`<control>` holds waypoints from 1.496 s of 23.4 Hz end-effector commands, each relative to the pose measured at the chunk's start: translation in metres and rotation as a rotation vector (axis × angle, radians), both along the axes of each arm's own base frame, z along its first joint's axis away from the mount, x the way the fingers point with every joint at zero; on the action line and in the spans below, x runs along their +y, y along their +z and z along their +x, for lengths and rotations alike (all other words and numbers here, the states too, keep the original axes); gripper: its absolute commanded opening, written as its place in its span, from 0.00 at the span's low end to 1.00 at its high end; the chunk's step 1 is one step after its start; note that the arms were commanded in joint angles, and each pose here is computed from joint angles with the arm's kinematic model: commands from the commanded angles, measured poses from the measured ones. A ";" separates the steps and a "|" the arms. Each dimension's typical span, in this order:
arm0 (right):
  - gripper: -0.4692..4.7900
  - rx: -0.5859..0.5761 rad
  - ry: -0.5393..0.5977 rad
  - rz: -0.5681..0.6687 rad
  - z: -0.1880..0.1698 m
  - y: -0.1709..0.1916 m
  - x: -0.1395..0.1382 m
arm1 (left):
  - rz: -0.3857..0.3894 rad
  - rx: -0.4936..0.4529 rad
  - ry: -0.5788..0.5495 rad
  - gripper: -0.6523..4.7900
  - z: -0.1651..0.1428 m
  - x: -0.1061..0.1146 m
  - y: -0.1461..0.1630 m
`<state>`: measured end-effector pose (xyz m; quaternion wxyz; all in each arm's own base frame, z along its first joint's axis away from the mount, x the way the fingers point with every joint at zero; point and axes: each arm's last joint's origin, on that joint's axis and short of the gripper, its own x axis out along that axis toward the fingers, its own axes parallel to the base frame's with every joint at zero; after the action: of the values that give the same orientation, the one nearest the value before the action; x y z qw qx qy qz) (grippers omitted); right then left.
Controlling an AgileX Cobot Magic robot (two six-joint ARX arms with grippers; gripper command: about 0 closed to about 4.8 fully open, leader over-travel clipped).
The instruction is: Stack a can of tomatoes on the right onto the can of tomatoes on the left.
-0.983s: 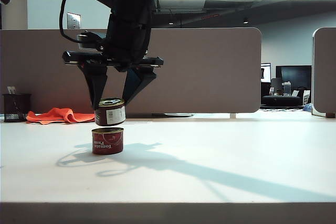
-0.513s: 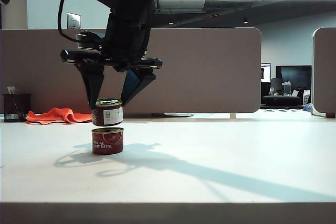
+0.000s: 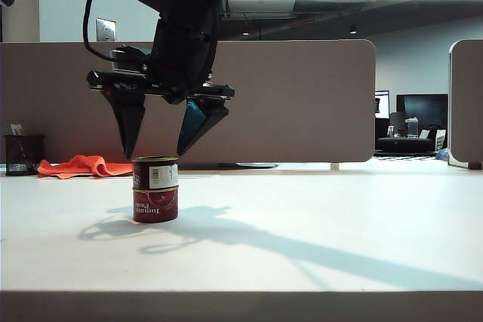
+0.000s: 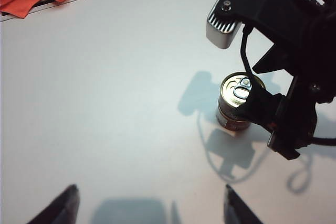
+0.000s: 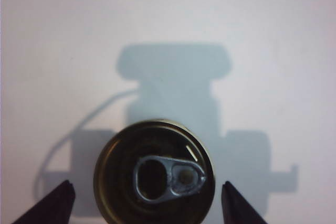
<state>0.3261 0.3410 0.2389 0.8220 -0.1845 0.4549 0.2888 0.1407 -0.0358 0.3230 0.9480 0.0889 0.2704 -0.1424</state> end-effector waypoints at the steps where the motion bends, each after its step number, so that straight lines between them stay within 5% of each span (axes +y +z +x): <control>1: 0.83 -0.019 0.002 0.024 0.000 0.008 0.001 | -0.001 -0.015 -0.002 0.76 0.000 0.000 0.003; 4: 0.82 -0.034 0.001 0.041 0.000 0.015 0.000 | 0.000 -0.015 -0.003 0.76 0.000 0.000 0.003; 6: 0.72 -0.063 -0.009 0.061 0.001 0.027 -0.002 | 0.003 -0.016 -0.004 0.76 0.000 0.000 0.003; 11: 0.08 -0.177 -0.072 0.130 0.005 0.078 -0.026 | 0.015 -0.021 -0.012 0.75 0.000 0.000 0.003; 15: 0.08 -0.287 -0.153 0.231 0.002 0.142 -0.080 | 0.025 -0.026 -0.019 0.71 -0.001 0.000 0.003; 18: 0.08 -0.336 -0.200 0.263 -0.004 0.168 -0.108 | 0.024 -0.028 -0.020 0.26 -0.002 0.000 0.003; 20: 0.08 -0.370 -0.241 0.281 -0.011 0.188 -0.133 | 0.021 -0.038 -0.027 0.11 -0.004 0.000 0.005; 35: 0.08 -0.586 -0.379 0.261 -0.116 0.205 -0.224 | -0.046 -0.121 -0.075 0.11 -0.025 -0.006 0.015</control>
<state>0.2177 0.1219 0.4398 0.9648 -0.0727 0.2140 0.1345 0.1168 -0.0409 0.3342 0.9550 0.0945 0.2198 -0.1754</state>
